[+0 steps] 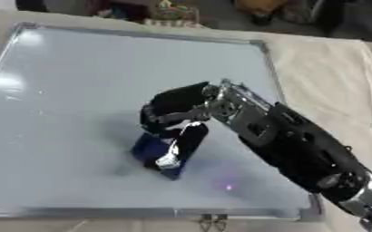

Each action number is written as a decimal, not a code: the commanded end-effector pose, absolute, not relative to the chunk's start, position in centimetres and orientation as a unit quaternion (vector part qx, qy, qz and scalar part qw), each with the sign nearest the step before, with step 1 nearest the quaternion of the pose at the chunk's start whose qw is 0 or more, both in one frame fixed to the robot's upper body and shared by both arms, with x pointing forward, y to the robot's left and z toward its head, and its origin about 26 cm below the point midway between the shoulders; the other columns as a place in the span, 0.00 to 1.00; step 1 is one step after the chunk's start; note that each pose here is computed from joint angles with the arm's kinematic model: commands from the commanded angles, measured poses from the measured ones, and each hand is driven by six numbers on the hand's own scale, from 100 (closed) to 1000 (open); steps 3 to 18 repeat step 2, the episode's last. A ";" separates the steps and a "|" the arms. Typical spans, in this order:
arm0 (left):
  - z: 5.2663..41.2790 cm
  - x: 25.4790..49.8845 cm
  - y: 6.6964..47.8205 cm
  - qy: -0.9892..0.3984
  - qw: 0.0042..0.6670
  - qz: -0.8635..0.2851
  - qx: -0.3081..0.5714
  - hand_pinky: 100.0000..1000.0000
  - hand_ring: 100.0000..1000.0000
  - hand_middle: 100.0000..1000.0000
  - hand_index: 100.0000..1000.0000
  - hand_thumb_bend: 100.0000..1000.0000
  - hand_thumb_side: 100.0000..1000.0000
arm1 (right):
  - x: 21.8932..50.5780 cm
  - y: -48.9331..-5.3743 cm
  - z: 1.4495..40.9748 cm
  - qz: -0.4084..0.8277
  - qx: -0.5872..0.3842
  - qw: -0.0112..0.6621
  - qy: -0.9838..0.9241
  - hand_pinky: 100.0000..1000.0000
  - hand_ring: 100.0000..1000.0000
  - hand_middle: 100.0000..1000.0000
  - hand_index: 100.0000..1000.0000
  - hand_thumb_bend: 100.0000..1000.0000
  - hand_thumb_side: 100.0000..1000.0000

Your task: Wipe the whiteboard clean with a brush.

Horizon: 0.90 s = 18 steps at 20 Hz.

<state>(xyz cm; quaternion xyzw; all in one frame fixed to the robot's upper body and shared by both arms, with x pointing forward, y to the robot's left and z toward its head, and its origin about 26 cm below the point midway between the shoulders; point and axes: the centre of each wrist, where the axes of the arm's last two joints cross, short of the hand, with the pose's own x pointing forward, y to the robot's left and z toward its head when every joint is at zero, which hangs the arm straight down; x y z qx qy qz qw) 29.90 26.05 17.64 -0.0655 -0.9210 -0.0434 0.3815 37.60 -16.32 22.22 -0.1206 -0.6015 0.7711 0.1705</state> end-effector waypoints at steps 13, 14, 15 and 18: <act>18.3 29.7 26.3 -0.926 0.371 -0.044 -0.059 0.35 0.44 0.37 0.51 0.00 0.88 | 36.0 -18.1 26.9 0.718 -0.160 0.136 -0.663 0.50 0.41 0.26 0.02 0.20 0.86; 18.3 29.7 26.3 -0.926 0.371 -0.044 -0.059 0.35 0.44 0.37 0.51 0.00 0.88 | 36.0 -18.1 26.9 0.718 -0.160 0.136 -0.663 0.50 0.41 0.26 0.02 0.20 0.86; 18.3 29.7 26.3 -0.926 0.371 -0.044 -0.059 0.35 0.44 0.37 0.51 0.00 0.88 | 36.0 -18.1 26.9 0.718 -0.160 0.136 -0.663 0.50 0.41 0.26 0.02 0.20 0.86; 18.3 29.7 26.3 -0.926 0.371 -0.044 -0.059 0.35 0.44 0.37 0.51 0.00 0.88 | 36.0 -18.1 26.9 0.718 -0.160 0.136 -0.663 0.50 0.41 0.26 0.02 0.20 0.86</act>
